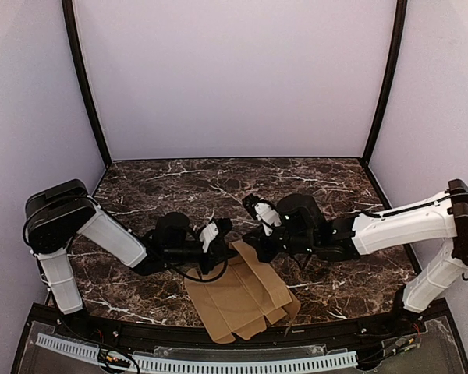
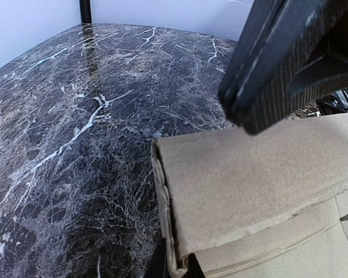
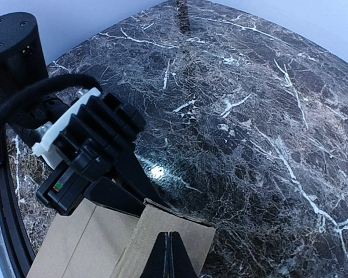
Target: Fold the paper box
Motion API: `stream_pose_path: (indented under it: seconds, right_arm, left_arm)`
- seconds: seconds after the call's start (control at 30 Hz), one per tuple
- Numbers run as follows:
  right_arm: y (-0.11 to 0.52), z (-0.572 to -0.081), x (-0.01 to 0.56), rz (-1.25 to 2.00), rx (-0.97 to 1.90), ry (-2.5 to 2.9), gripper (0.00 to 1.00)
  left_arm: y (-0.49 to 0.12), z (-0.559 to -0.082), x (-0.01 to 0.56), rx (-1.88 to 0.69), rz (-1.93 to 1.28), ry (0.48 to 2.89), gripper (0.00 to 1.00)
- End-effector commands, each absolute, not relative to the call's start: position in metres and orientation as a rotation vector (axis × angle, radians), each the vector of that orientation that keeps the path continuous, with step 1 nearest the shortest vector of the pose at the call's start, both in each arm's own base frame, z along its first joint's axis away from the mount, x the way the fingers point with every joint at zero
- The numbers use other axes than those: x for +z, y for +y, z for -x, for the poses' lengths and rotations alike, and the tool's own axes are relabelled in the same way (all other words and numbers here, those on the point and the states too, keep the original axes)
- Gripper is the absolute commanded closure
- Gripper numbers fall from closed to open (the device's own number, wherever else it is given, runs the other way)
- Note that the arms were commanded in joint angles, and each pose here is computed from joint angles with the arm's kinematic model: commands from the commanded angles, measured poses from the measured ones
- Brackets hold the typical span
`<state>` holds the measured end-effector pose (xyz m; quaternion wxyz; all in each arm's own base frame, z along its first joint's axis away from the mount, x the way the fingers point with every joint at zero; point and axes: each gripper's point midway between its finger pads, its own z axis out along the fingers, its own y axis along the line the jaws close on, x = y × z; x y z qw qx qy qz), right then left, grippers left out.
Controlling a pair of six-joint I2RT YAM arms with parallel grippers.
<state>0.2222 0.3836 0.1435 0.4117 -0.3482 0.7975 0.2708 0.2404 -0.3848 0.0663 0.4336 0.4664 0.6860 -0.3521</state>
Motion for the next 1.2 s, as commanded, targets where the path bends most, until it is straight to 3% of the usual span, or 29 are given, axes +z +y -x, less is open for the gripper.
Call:
stream_pose_path:
  seconds: [0.0, 0.53, 0.83, 1.17]
  right_arm:
    - [0.393, -0.229, 0.143, 0.825, 0.727, 1.996, 1.00]
    - [0.407, -0.238, 0.131, 0.824, 0.721, 2.011, 1.00]
    - [0.403, -0.235, 0.107, 0.834, 0.698, 2.073, 1.00]
    - [0.396, -0.225, 0.085, 0.822, 0.717, 2.137, 1.00]
  left_arm:
    - [-0.391, -0.241, 0.069, -0.896, -1.157, 1.695, 1.00]
    - [-0.389, -0.237, 0.057, -0.891, -1.152, 1.720, 0.98]
    - [-0.388, -0.237, 0.053, -0.892, -1.143, 1.730, 0.89]
    - [-0.386, -0.236, 0.048, -0.896, -1.124, 1.742, 0.86]
